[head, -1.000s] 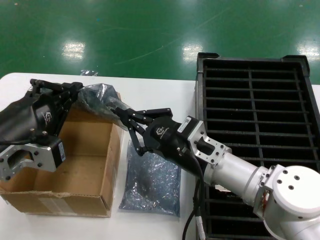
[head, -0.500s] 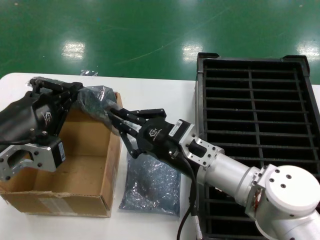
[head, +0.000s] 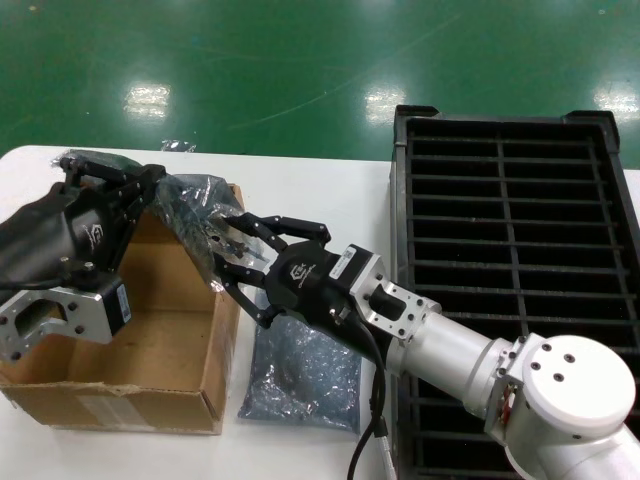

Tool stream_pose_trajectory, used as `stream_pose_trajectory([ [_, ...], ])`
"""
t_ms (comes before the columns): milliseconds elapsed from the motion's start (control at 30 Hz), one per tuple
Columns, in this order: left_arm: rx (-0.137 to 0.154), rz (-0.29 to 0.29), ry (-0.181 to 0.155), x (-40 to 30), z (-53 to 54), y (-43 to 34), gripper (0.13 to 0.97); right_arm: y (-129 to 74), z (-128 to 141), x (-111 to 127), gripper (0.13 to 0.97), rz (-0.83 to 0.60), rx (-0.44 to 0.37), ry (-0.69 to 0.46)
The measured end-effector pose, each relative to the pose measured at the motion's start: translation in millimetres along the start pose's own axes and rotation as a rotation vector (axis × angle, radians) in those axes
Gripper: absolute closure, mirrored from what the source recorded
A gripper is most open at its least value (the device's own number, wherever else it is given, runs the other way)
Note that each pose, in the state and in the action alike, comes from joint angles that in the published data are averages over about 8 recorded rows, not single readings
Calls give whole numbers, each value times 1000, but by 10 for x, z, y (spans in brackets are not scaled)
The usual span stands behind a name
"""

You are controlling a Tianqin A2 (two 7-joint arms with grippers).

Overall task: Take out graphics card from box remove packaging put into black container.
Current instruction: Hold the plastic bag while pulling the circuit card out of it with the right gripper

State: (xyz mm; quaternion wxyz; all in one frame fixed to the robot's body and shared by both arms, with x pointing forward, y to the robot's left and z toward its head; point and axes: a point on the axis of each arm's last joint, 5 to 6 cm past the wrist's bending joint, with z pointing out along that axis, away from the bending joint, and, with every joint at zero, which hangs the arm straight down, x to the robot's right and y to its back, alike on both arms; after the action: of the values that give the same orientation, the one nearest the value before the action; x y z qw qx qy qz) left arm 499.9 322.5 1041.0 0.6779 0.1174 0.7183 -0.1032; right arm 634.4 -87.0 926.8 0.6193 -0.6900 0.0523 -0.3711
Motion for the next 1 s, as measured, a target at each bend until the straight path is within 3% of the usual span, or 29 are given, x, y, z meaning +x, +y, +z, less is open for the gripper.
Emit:
stream_pose_trajectory([
  [267,0,0,0,0,0,0,958,-28,-44,-62,779,14,4,4],
  [833,0,0,0,0,0,0,958,-3,31,-184,928,24,-16,-14],
  [1000,0,0,0,0,0,0,958,-10,59,-178,909,23,-15,-16],
])
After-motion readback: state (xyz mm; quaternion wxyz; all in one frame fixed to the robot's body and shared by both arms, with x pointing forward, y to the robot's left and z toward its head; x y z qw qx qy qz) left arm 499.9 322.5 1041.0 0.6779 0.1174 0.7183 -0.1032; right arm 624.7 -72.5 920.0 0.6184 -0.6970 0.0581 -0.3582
